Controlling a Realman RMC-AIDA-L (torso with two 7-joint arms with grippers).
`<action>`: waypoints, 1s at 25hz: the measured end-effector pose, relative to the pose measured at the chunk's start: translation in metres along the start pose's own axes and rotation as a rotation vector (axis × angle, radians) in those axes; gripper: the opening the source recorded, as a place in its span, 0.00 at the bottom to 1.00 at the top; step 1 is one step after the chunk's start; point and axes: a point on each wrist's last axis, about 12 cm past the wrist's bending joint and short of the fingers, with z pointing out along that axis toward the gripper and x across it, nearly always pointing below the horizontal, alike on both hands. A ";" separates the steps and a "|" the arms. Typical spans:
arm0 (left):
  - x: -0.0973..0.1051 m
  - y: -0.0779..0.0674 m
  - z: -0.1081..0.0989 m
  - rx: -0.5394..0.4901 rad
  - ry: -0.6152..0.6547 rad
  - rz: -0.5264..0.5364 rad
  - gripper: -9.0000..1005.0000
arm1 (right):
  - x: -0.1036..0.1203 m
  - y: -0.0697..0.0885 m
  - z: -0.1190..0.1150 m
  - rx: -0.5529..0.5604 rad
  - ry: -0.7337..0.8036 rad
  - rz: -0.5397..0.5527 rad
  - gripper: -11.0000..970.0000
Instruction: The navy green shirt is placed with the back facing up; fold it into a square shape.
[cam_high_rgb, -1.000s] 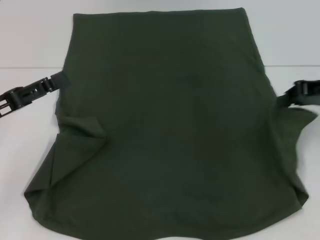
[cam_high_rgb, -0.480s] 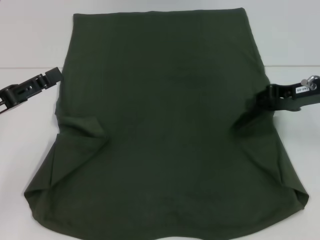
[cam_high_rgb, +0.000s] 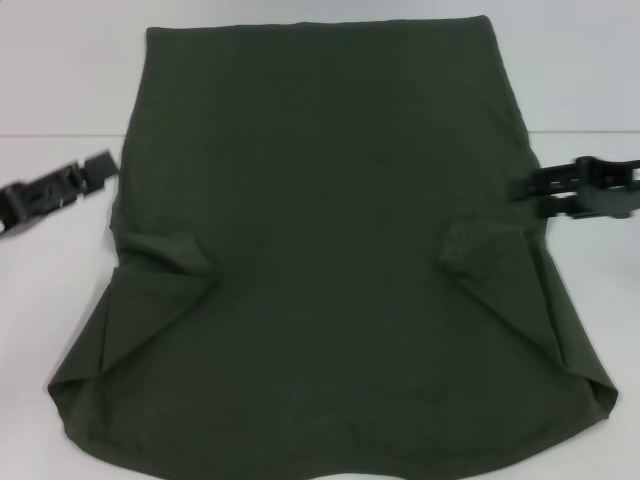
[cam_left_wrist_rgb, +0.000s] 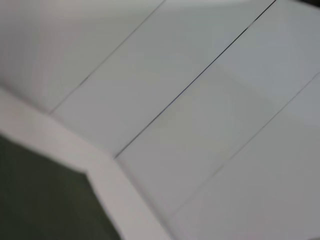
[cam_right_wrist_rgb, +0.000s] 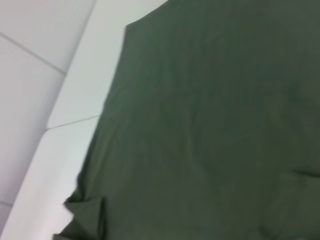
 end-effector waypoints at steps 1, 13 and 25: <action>0.001 0.001 -0.003 -0.015 0.029 -0.026 0.82 | -0.001 -0.004 -0.005 0.012 -0.005 0.006 0.60; 0.026 0.002 -0.058 -0.181 0.324 -0.410 0.82 | -0.012 -0.009 -0.028 0.055 -0.037 0.016 0.71; 0.061 0.006 -0.091 -0.309 0.342 -0.582 0.82 | -0.010 -0.008 -0.025 0.049 -0.028 0.010 0.71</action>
